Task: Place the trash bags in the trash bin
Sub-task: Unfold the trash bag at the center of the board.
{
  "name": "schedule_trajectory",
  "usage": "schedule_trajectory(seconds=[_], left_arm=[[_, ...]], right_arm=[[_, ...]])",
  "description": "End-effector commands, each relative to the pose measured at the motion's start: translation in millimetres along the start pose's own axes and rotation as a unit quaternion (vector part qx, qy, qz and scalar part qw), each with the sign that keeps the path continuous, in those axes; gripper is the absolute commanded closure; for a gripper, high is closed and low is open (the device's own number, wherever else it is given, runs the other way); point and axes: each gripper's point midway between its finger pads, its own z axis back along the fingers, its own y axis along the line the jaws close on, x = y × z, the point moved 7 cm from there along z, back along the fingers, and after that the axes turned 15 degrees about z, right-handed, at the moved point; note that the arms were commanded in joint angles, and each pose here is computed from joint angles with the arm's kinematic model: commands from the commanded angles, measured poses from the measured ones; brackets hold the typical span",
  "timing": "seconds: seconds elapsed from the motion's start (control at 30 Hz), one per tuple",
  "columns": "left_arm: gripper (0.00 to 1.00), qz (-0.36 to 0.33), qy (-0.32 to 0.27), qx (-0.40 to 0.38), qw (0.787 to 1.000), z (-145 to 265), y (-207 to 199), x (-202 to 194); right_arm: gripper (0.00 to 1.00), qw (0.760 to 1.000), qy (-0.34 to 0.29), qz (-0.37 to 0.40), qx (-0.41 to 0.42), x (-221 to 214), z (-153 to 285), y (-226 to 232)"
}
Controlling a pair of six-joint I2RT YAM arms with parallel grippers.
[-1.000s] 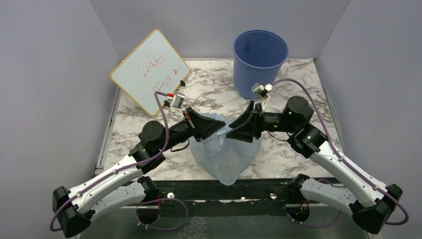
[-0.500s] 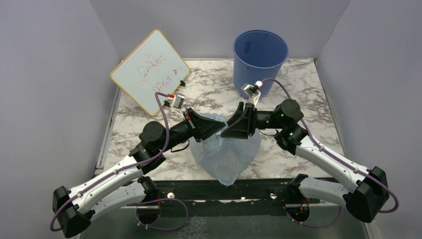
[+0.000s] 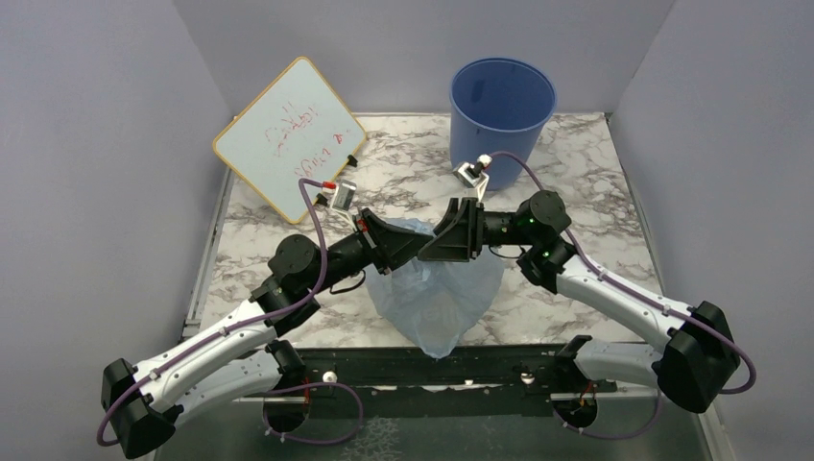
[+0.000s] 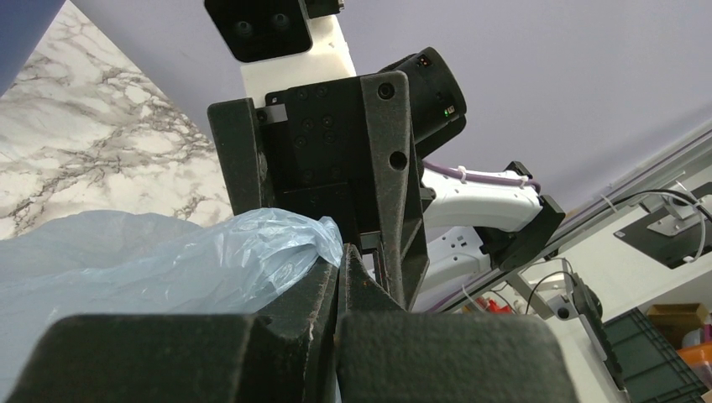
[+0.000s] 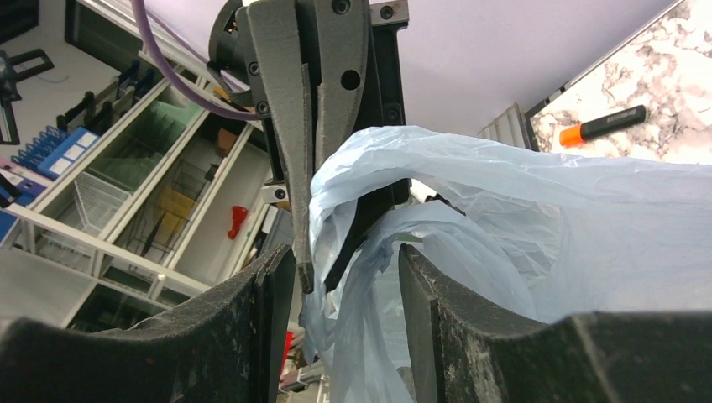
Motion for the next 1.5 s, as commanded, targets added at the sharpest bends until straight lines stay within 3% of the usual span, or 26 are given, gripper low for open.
schedule_trajectory(seconds=[0.0,0.13,0.3,0.4,0.53,0.93,1.03,1.13,1.23,1.47], left_arm=[[1.0,-0.001,-0.009,-0.014,1.0,-0.8,-4.6,1.8],[1.0,0.0,-0.008,-0.013,1.0,-1.4,-3.5,1.4],[1.0,0.0,-0.012,-0.015,1.0,0.1,-4.8,2.2],[1.0,0.001,-0.015,-0.017,1.0,1.8,-6.8,3.2],[1.0,0.001,-0.02,-0.02,1.0,3.9,-8.6,4.0],[1.0,0.001,-0.019,-0.019,1.0,1.5,-8.7,4.7],[1.0,0.001,-0.019,-0.019,1.0,0.7,-9.2,4.9],[1.0,0.003,-0.018,-0.018,1.0,0.2,-8.3,4.5],[1.0,0.003,-0.016,-0.019,1.0,-0.5,-8.8,4.3],[0.98,0.01,-0.029,-0.013,0.999,0.7,-6.9,6.1]], right_arm=[[0.47,1.0,-0.006,0.005,0.025,1.1,-3.6,5.3],[0.53,0.999,-0.01,0.007,0.038,0.9,-3.9,7.1],[0.77,1.0,-0.011,0.01,0.026,0.7,-3.0,6.7],[0.83,1.0,-0.006,0.015,0.024,0.3,-2.5,7.2],[0.81,0.999,0.005,0.03,0.041,0.6,-0.6,14.5],[0.51,0.997,0.03,0.065,0.04,-0.2,4.3,24.0],[0.49,0.997,0.029,0.064,0.041,0.0,3.9,23.2],[0.53,0.998,0.018,0.055,0.032,0.7,1.9,18.5],[0.75,0.998,0.009,0.05,0.022,1.6,-0.5,12.8],[0.83,0.998,0.01,0.053,0.022,-0.5,0.1,11.8]])
